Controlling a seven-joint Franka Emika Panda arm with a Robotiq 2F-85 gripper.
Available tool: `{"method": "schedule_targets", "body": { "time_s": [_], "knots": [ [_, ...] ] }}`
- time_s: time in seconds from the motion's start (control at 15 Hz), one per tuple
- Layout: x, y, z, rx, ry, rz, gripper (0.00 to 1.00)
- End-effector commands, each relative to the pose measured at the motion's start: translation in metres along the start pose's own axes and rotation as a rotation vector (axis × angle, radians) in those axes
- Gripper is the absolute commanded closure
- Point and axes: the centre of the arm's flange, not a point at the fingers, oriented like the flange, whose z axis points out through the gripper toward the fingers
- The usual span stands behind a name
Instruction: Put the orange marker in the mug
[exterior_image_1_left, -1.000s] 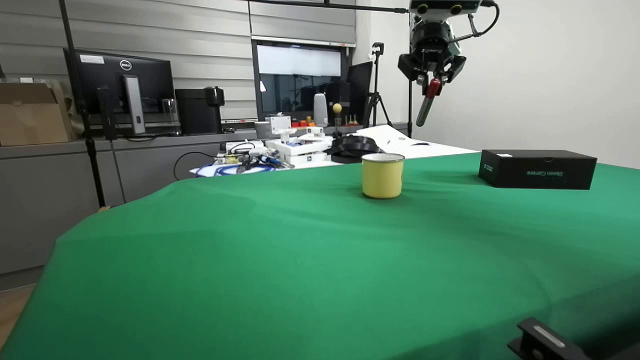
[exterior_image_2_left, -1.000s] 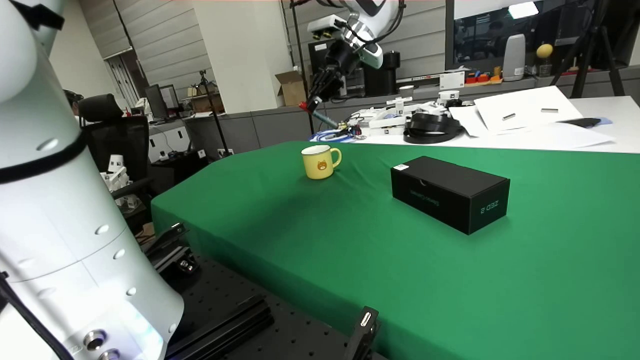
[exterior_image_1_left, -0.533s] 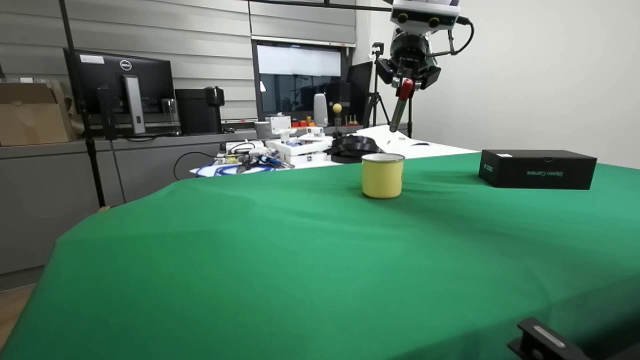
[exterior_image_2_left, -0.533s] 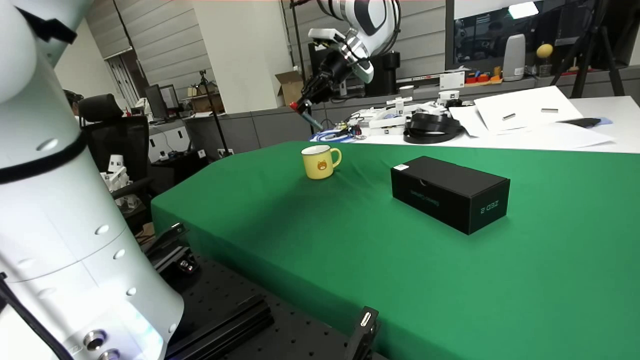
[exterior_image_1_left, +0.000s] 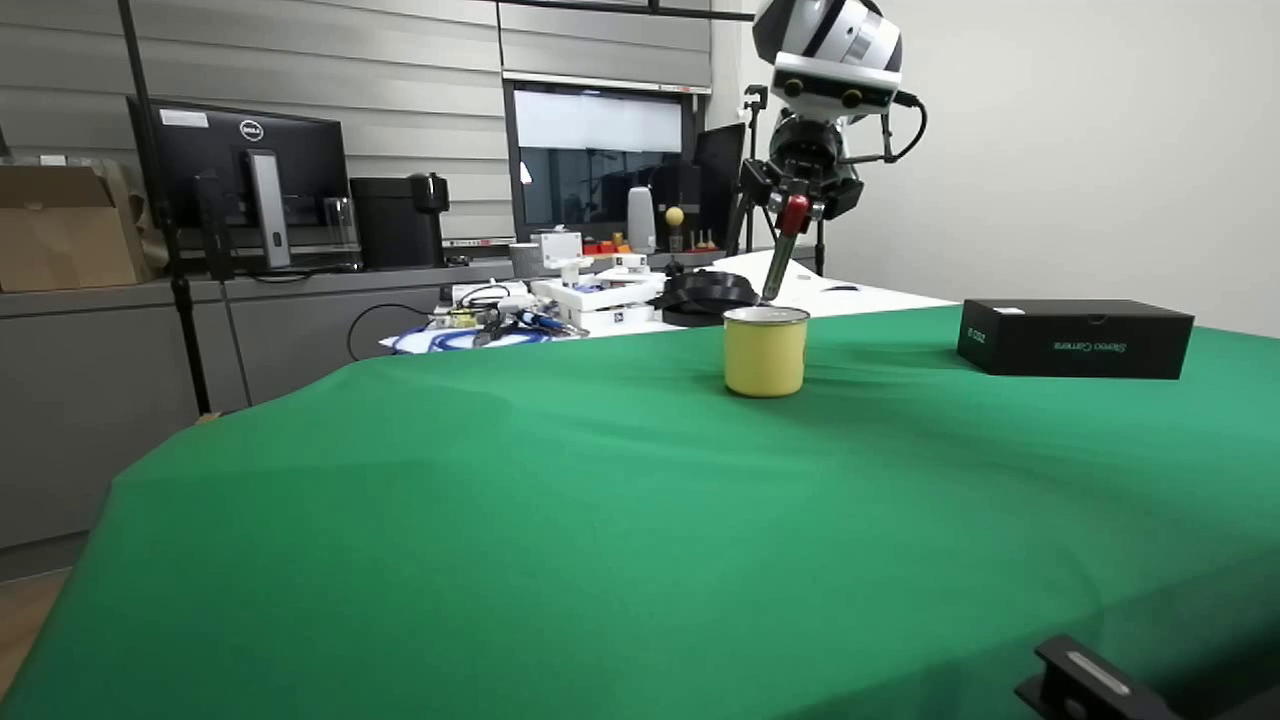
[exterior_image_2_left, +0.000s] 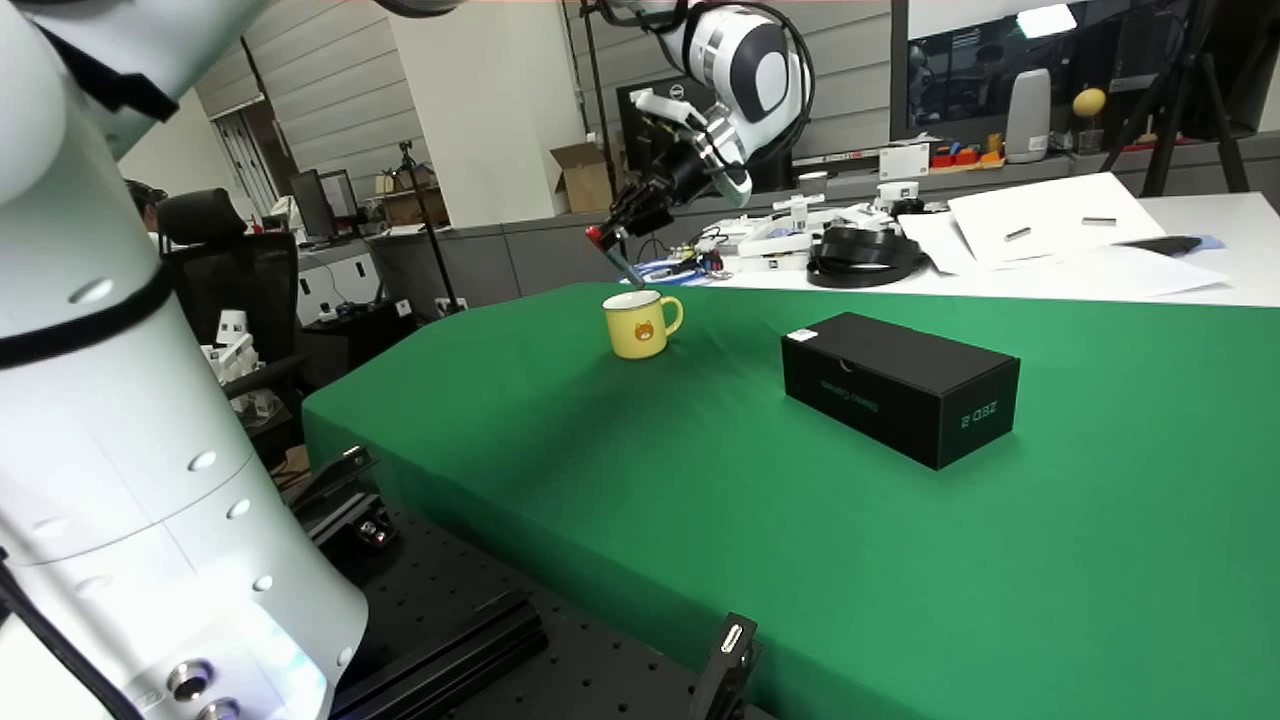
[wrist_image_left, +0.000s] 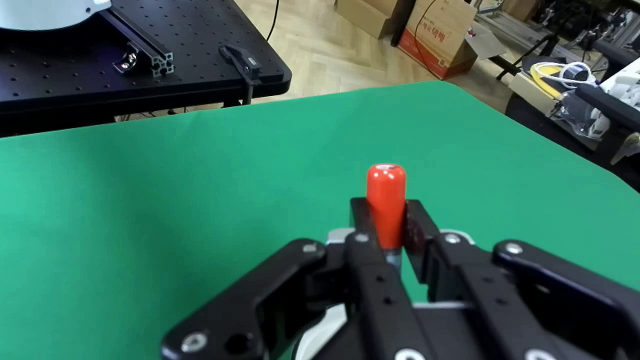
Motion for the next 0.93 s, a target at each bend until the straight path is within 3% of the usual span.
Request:
{"method": "schedule_targets", "body": {
  "time_s": [0.0, 0.27, 0.33, 0.47, 0.87],
  "knots": [
    [0.036, -0.01, -0.025, 0.024, 0.033, 0.072, 0.95],
    [0.052, -0.012, -0.025, 0.024, 0.079, 0.108, 0.95],
    [0.052, -0.014, -0.025, 0.025, 0.076, 0.11, 0.54],
    [0.045, -0.018, -0.025, 0.008, 0.085, 0.105, 0.48],
    [0.007, -0.036, -0.034, -0.028, 0.134, 0.075, 0.07]
  ]
}}
